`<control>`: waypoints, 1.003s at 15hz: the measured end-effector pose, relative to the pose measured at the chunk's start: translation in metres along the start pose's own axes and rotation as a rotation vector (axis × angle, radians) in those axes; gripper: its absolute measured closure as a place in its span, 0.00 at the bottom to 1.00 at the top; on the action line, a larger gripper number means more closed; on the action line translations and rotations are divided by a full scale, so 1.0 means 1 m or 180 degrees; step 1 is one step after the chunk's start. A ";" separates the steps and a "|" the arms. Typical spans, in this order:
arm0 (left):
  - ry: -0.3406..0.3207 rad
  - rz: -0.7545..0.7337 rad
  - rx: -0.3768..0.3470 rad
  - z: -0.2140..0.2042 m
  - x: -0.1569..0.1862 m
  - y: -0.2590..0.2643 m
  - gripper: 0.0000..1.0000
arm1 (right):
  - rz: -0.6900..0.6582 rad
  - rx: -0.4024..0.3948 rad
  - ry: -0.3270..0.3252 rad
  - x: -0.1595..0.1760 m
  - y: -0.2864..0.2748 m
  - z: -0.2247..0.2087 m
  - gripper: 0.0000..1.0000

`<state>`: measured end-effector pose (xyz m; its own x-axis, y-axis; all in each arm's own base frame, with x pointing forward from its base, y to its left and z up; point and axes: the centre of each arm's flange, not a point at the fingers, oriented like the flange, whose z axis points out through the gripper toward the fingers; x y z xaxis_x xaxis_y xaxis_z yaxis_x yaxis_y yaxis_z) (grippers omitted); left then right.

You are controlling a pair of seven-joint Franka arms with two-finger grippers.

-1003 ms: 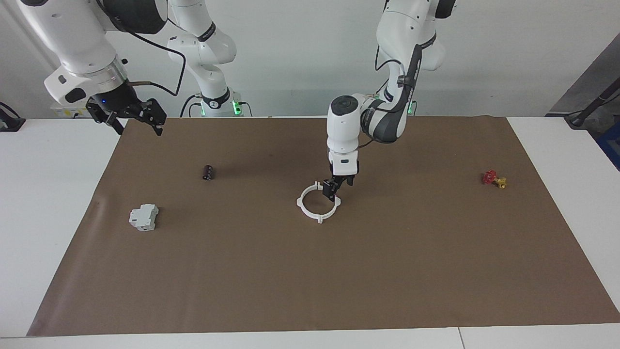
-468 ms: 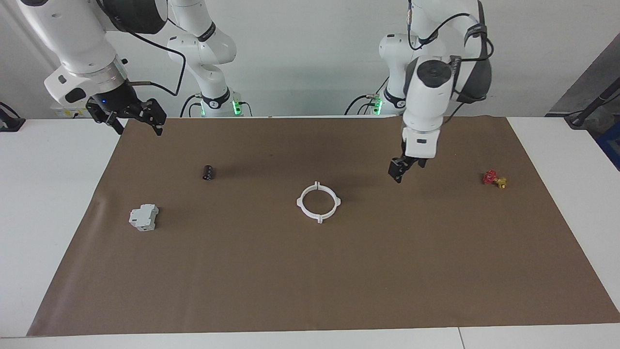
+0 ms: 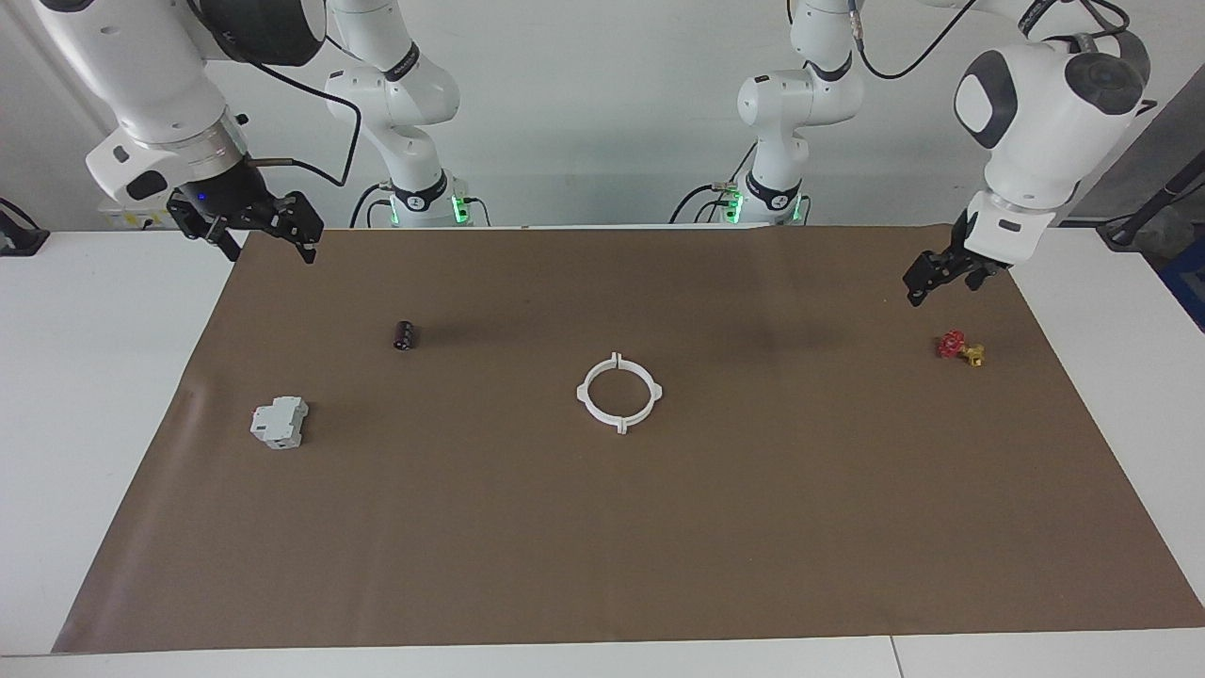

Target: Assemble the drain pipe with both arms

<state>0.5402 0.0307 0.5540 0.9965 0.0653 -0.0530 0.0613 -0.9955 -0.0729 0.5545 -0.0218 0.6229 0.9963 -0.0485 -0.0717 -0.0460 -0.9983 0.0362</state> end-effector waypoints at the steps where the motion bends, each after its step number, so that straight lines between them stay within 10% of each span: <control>1: 0.0009 0.0058 -0.0001 -0.007 -0.005 -0.007 0.00 | 0.0000 0.0000 0.0000 0.000 0.000 0.000 0.00; 15: -0.0087 0.0458 0.0036 -0.019 -0.020 0.049 0.00 | 0.0000 0.0000 0.0000 0.000 0.000 0.000 0.00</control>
<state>0.5242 -0.0207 0.5701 0.9930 -0.0761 -0.0908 -0.0830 -0.9938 -0.0738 0.5545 -0.0218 0.6229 0.9963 -0.0485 -0.0717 -0.0460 -0.9983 0.0362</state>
